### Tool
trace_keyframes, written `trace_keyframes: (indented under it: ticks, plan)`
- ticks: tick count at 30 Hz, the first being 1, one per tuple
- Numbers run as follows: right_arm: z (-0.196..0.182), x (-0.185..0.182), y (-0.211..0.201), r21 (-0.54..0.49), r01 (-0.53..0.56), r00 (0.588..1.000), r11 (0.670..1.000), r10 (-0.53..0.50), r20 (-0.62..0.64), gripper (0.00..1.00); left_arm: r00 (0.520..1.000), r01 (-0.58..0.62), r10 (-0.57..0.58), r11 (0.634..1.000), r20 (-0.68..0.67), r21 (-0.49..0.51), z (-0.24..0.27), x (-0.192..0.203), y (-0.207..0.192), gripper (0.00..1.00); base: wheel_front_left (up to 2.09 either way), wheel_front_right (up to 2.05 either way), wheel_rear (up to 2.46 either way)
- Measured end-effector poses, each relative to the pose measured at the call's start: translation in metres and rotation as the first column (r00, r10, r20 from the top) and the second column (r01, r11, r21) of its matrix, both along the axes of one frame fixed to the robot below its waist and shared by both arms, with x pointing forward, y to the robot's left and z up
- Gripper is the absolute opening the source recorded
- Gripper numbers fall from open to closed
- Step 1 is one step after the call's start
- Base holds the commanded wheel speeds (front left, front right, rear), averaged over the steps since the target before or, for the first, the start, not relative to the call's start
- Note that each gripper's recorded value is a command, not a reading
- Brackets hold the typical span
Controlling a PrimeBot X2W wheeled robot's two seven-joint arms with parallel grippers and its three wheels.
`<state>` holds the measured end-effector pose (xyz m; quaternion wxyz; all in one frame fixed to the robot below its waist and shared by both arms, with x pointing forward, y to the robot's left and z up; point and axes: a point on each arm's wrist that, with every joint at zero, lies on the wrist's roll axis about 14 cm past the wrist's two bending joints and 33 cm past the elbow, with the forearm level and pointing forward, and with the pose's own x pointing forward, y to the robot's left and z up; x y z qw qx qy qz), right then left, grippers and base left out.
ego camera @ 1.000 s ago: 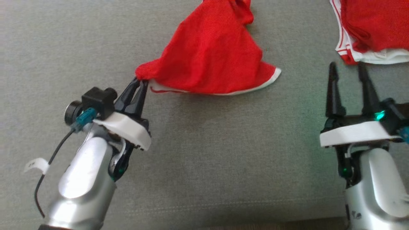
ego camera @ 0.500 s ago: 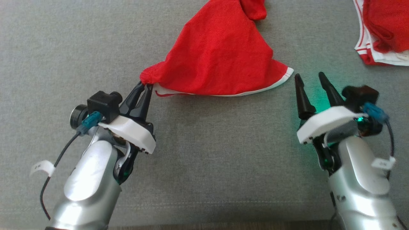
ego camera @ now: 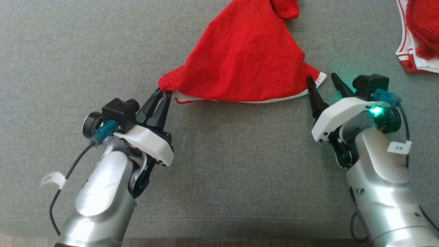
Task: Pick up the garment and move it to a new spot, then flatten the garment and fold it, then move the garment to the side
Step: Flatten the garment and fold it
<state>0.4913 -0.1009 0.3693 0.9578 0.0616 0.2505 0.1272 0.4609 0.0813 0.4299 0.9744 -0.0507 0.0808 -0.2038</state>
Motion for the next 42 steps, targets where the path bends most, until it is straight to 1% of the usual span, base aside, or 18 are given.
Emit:
trace_keyframes:
  ticks: [2,3,4,9,12,15,18,20,23,28,31,35,37,38,40,42]
  plan:
    - [-0.001,0.0,0.001,-0.001,-0.003,1.0,1.0,0.003,-0.004,1.0,1.0,-0.001,0.001,1.0,0.0,0.0,0.0,0.0,0.0,0.0,0.0,0.0,0.0]
    - [-0.002,0.0,0.002,-0.003,-0.007,1.0,1.0,0.007,-0.009,0.39,1.0,-0.001,0.001,1.0,0.001,0.0,0.0,0.0,0.001,0.0,0.0,0.0,0.0]
    - [-0.002,0.0,0.002,-0.003,-0.009,1.0,1.0,0.009,-0.011,0.0,1.0,-0.001,0.001,1.0,0.001,0.0,0.0,0.0,0.0,0.0,0.0,0.0,0.0]
    - [-0.003,-0.002,0.005,-0.014,-0.027,0.999,1.0,0.027,-0.019,0.0,1.0,0.009,-0.008,1.0,-0.008,0.017,-0.003,-0.003,0.0,0.0,0.0,0.0,0.0]
    - [0.004,-0.002,0.002,-0.025,-0.028,1.0,0.999,0.028,0.014,0.0,0.999,0.03,-0.028,0.999,-0.032,0.038,-0.009,-0.009,-0.002,0.0,0.0,0.0,0.0]
    - [0.021,0.004,-0.008,-0.049,-0.02,0.996,0.999,0.024,0.081,0.0,0.997,0.057,-0.054,0.996,-0.05,0.062,-0.011,-0.014,-0.006,0.0,0.0,0.0,0.0]
    - [0.055,0.015,-0.016,-0.06,-0.012,0.98,0.998,0.024,0.2,0.0,0.996,0.081,-0.079,0.994,-0.032,0.076,-0.004,-0.016,-0.01,0.0,0.0,0.0,0.0]
    - [0.081,0.02,-0.019,-0.068,-0.009,0.959,0.998,0.027,0.281,0.0,0.996,0.087,-0.087,0.993,-0.003,0.081,0.007,-0.016,-0.01,0.0,0.0,0.0,0.0]
    - [0.127,0.025,-0.025,-0.09,-0.003,0.911,0.996,0.04,0.41,0.0,0.993,0.096,-0.102,0.991,0.057,0.088,0.031,-0.013,-0.012,0.0,0.0,0.0,0.0]
    - [0.211,0.022,-0.037,-0.118,0.037,0.798,0.992,0.042,0.602,0.0,0.97,0.124,-0.142,0.987,0.195,0.102,0.099,-0.006,-0.021,0.0,0.0,0.0,0.0]
    - [0.26,0.013,-0.051,-0.14,0.095,0.73,0.986,0.027,0.683,0.0,0.937,0.137,-0.169,0.983,0.307,0.124,0.157,-0.004,-0.026,0.0,0.0,0.0,0.0]
    - [0.316,-0.012,-0.065,-0.111,0.173,0.649,0.979,-0.028,0.76,0.0,0.899,0.162,-0.187,0.982,0.397,0.094,0.223,-0.017,-0.033,0.0,0.0,0.0,0.0]
    - [0.332,-0.026,-0.068,-0.105,0.199,0.627,0.974,-0.045,0.777,0.0,0.887,0.176,-0.203,0.979,0.415,0.103,0.242,-0.028,-0.036,0.0,0.0,0.0,0.0]
    - [0.336,-0.033,-0.069,-0.108,0.21,0.625,0.972,-0.048,0.779,0.0,0.884,0.18,-0.209,0.978,0.419,0.108,0.249,-0.032,-0.037,0.0,0.0,0.0,0.0]
    - [0.338,-0.041,-0.07,-0.113,0.224,0.631,0.968,-0.055,0.773,0.0,0.88,0.193,-0.225,0.974,0.419,0.117,0.258,-0.038,-0.039,0.0,0.0,0.0,0.0]
    - [0.335,-0.044,-0.07,-0.124,0.229,0.653,0.966,-0.058,0.755,0.0,0.886,0.214,-0.241,0.97,0.396,0.111,0.259,-0.041,-0.042,0.0,0.0,0.0,0.0]
